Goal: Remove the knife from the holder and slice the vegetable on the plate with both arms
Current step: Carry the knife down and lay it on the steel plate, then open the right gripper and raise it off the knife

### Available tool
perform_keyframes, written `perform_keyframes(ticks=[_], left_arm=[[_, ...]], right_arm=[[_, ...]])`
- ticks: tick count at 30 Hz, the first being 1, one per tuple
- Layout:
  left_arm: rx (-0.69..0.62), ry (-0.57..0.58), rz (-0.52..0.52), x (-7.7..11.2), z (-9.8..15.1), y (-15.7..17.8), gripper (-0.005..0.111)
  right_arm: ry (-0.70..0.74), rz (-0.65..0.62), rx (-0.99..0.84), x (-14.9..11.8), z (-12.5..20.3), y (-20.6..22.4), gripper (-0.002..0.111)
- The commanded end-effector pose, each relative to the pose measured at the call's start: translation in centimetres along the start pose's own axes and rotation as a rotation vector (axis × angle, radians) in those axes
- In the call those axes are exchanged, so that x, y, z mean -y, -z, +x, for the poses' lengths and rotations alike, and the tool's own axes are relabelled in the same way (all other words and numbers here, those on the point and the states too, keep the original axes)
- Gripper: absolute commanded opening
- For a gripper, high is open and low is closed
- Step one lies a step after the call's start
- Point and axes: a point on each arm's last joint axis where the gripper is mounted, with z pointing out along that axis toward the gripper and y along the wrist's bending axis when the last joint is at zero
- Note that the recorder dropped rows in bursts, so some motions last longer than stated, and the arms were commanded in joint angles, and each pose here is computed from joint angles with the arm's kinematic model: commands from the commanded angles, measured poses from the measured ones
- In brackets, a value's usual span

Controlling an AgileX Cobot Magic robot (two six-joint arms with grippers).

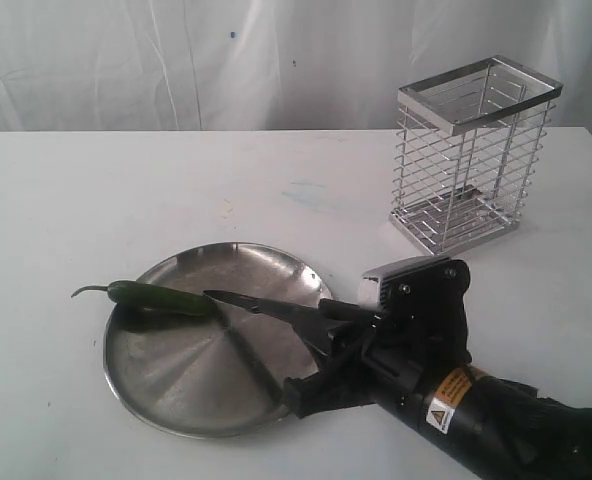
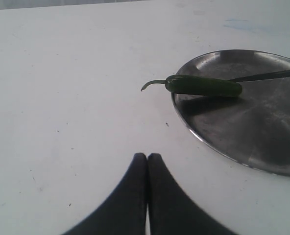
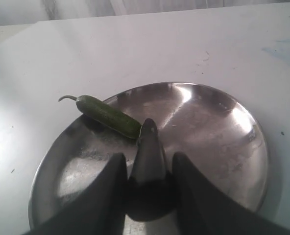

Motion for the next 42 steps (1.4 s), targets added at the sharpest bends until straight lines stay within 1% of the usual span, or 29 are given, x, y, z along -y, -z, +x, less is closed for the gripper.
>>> perform_keyframes(ticks=[1,4,14,18,20,25,27,30,32,37,42], left_arm=[[0.003,0.004,-0.001,0.0,0.1,0.0,0.000],[0.003,0.004,-0.001,0.0,0.1,0.0,0.000],[0.003,0.004,-0.001,0.0,0.1,0.0,0.000],[0.003,0.004,-0.001,0.0,0.1,0.0,0.000],[0.003,0.004,-0.001,0.0,0.1,0.0,0.000],[0.003,0.004,-0.001,0.0,0.1,0.0,0.000],[0.003,0.004,-0.001,0.0,0.1,0.0,0.000],[0.003,0.004,-0.001,0.0,0.1,0.0,0.000],[0.003,0.004,-0.001,0.0,0.1,0.0,0.000],[0.003,0.004,-0.001,0.0,0.1,0.0,0.000],[0.003,0.004,-0.001,0.0,0.1,0.0,0.000]], right_arm=[[-0.008,0.015,0.027,0.2,-0.2,0.1,0.000],[-0.011,0.026,-0.005,0.3,0.1,0.1,0.000],[-0.022,0.077,-0.232,0.7,2.1,0.3,0.000],[-0.018,0.083,-0.280,0.8,2.5,0.4,0.002],[-0.007,0.076,-0.300,0.7,2.7,0.5,0.007],[-0.018,0.083,-0.325,0.8,2.9,0.5,0.027],[-0.040,0.087,-0.324,0.8,2.9,0.5,0.035],[-0.068,0.093,-0.328,0.8,3.0,0.5,0.044],[-0.068,0.096,-0.338,0.8,3.0,0.6,0.047],[-0.069,0.095,-0.340,0.8,3.0,0.6,0.047],[-0.078,0.074,-0.284,0.3,1.4,1.2,0.047]])
